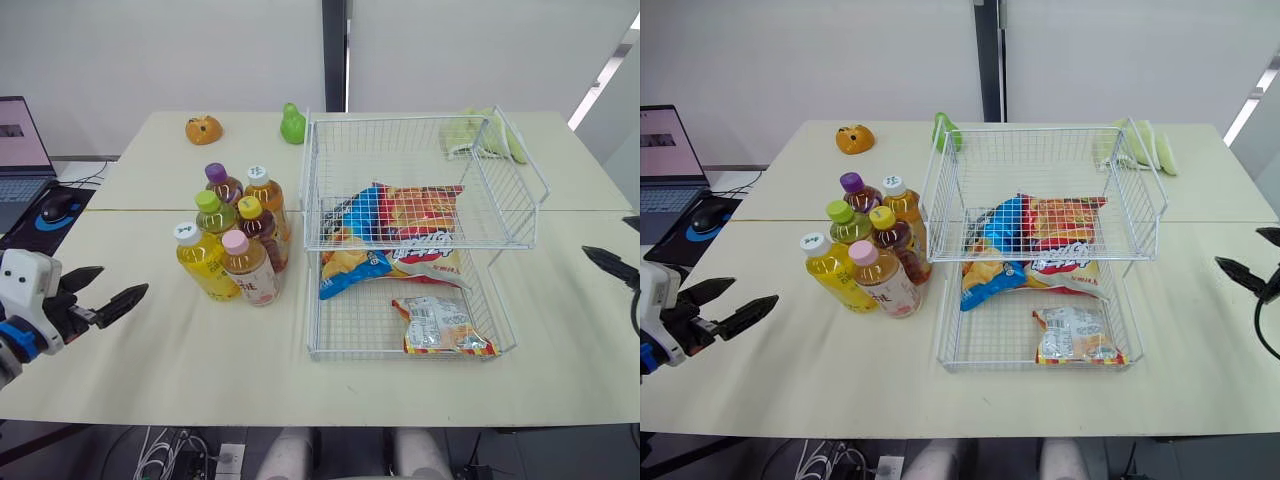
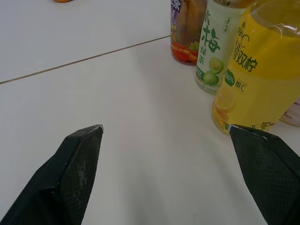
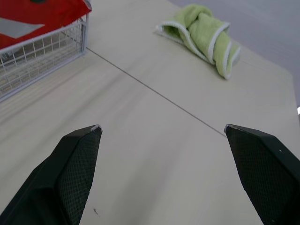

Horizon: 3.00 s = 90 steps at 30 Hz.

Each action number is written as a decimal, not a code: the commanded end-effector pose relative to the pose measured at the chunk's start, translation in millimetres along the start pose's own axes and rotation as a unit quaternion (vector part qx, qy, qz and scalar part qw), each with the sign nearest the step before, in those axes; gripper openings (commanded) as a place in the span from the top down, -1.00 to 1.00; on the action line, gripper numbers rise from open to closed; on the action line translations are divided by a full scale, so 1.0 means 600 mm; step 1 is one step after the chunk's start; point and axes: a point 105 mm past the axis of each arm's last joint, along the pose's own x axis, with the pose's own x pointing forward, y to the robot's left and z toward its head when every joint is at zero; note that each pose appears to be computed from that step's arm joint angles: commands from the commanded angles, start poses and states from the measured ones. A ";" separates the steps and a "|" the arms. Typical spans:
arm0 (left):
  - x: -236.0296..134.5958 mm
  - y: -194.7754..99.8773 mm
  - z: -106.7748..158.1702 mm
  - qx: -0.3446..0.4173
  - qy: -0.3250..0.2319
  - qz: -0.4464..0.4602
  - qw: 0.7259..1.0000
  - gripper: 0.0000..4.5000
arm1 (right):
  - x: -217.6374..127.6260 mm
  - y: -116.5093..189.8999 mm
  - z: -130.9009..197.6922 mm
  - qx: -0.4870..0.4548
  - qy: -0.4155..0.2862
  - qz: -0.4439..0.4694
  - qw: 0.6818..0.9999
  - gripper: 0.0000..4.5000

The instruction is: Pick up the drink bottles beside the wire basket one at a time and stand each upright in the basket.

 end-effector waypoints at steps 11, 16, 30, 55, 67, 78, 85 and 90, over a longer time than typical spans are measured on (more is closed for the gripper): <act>0.012 -0.007 0.032 0.001 -0.025 -0.013 1.000 -0.98 | -0.055 0.092 0.292 -0.061 -0.187 0.188 0.962 -1.00; -0.002 -0.018 0.036 0.000 -0.028 -0.014 0.999 -0.98 | -0.029 0.162 0.342 -0.064 -0.233 0.295 0.924 -1.00; -0.067 -0.070 0.029 -0.028 -0.049 0.021 0.998 -0.98 | 0.023 0.309 0.358 -0.072 -0.231 0.480 0.843 -1.00; 0.039 -0.124 0.152 -0.052 -0.154 0.018 0.987 -0.98 | 0.019 0.318 0.351 -0.059 -0.244 0.473 0.845 -1.00; 0.077 -0.132 0.146 -0.043 -0.142 -0.003 0.989 -0.98 | 0.026 0.319 0.359 -0.059 -0.251 0.467 0.846 -1.00; 0.095 -0.137 0.137 -0.040 -0.144 -0.022 0.989 0.10 | 0.025 0.315 0.363 -0.063 -0.253 0.456 0.851 -1.00; 0.077 -0.142 0.137 -0.026 -0.156 -0.031 0.987 0.39 | 0.026 0.310 0.364 -0.068 -0.252 0.449 0.855 -1.00; 0.042 -0.131 0.151 -0.011 -0.166 -0.033 0.986 0.39 | 0.028 0.305 0.362 -0.070 -0.250 0.443 0.858 -1.00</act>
